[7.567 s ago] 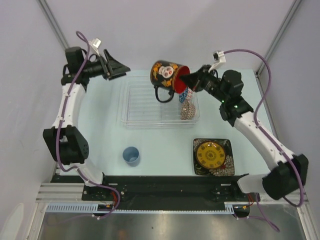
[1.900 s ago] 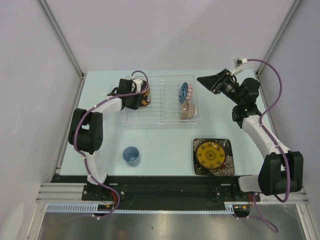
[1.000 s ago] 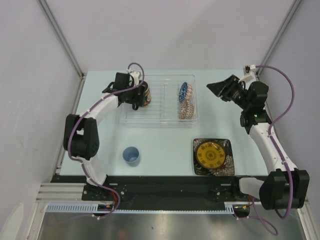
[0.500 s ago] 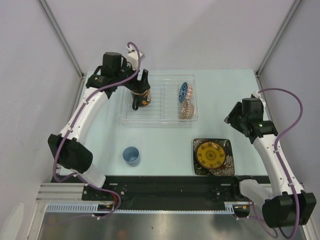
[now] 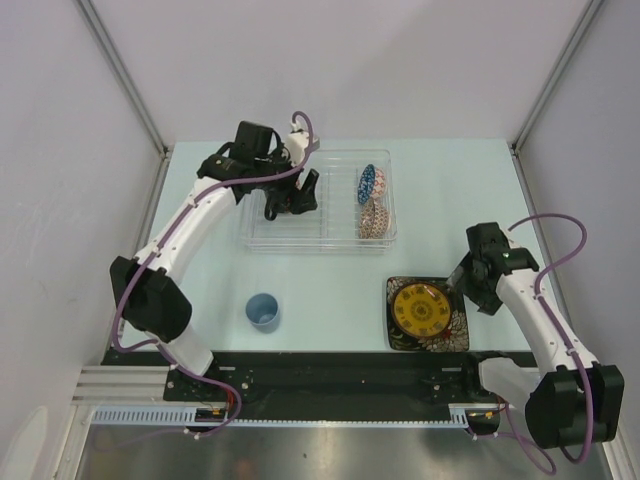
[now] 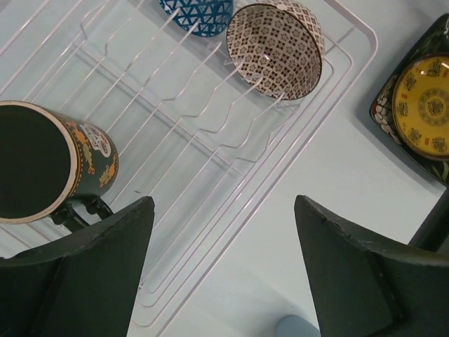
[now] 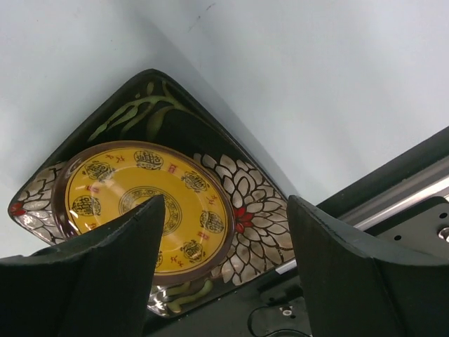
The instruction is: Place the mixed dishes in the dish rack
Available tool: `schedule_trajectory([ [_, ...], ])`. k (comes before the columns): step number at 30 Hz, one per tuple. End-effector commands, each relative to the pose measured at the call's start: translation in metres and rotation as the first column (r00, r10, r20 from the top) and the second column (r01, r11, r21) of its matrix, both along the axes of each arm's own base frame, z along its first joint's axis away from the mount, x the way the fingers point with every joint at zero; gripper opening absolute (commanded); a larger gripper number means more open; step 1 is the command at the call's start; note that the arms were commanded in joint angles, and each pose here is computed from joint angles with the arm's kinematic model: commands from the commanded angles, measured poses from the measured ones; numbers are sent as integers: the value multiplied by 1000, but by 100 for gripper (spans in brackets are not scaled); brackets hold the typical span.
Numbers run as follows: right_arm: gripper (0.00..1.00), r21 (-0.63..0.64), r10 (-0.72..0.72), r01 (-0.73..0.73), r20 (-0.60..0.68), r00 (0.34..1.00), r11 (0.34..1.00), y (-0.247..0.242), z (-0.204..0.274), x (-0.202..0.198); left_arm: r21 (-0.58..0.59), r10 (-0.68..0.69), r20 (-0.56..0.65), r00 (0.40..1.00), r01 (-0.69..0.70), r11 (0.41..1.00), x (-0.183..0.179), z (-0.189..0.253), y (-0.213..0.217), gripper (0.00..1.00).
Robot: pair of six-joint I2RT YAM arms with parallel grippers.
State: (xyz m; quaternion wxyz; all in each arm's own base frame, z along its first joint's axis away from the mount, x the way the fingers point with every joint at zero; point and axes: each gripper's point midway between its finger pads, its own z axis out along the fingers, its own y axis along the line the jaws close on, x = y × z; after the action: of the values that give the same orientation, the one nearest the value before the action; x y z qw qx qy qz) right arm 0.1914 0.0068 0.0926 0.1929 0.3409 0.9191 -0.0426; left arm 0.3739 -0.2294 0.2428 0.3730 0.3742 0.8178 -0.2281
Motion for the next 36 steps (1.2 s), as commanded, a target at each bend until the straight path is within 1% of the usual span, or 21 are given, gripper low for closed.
schedule_trajectory([
  [1,78,13,-56,56,20,998,998,3,2,0,25,-96,45,994,95,995,-14,9,-5,85],
  [3,92,5,-74,74,-3,997,997,1,-3,-5,39,-104,40,994,102,994,-16,6,-4,85],
  [4,94,13,-76,76,-9,997,997,2,-5,-5,36,-103,46,994,102,994,-14,6,-4,85],
  [5,95,44,-77,79,-43,996,996,7,-15,-9,29,-103,46,994,102,994,-14,7,-5,85],
  [6,96,68,-85,88,-49,995,994,10,-19,-9,13,-104,36,994,104,995,-16,7,-7,85],
  [8,98,125,-85,86,-9,996,988,17,-25,0,-4,-108,32,994,108,994,-16,9,-10,85],
  [9,100,138,-90,83,42,995,987,18,-25,11,-8,-108,33,994,109,994,-17,10,-10,85],
  [11,100,133,-99,88,75,992,987,16,-27,17,-2,-108,27,994,108,994,-18,7,-9,85],
  [12,100,133,-99,84,111,989,988,16,-25,26,3,-110,28,993,110,994,-18,6,-9,85],
  [18,100,112,-118,102,146,982,988,4,-37,44,33,-101,22,995,101,994,-17,-1,0,84],
  [21,100,102,-124,111,139,982,989,-1,-46,42,28,-88,22,996,88,996,-12,-3,2,84],
  [29,100,167,-152,134,101,983,977,8,-70,23,7,-70,21,997,70,998,-4,-2,1,83],
  [36,100,299,-96,61,102,990,952,36,-71,25,5,-65,18,998,65,998,-3,-3,2,83],
])
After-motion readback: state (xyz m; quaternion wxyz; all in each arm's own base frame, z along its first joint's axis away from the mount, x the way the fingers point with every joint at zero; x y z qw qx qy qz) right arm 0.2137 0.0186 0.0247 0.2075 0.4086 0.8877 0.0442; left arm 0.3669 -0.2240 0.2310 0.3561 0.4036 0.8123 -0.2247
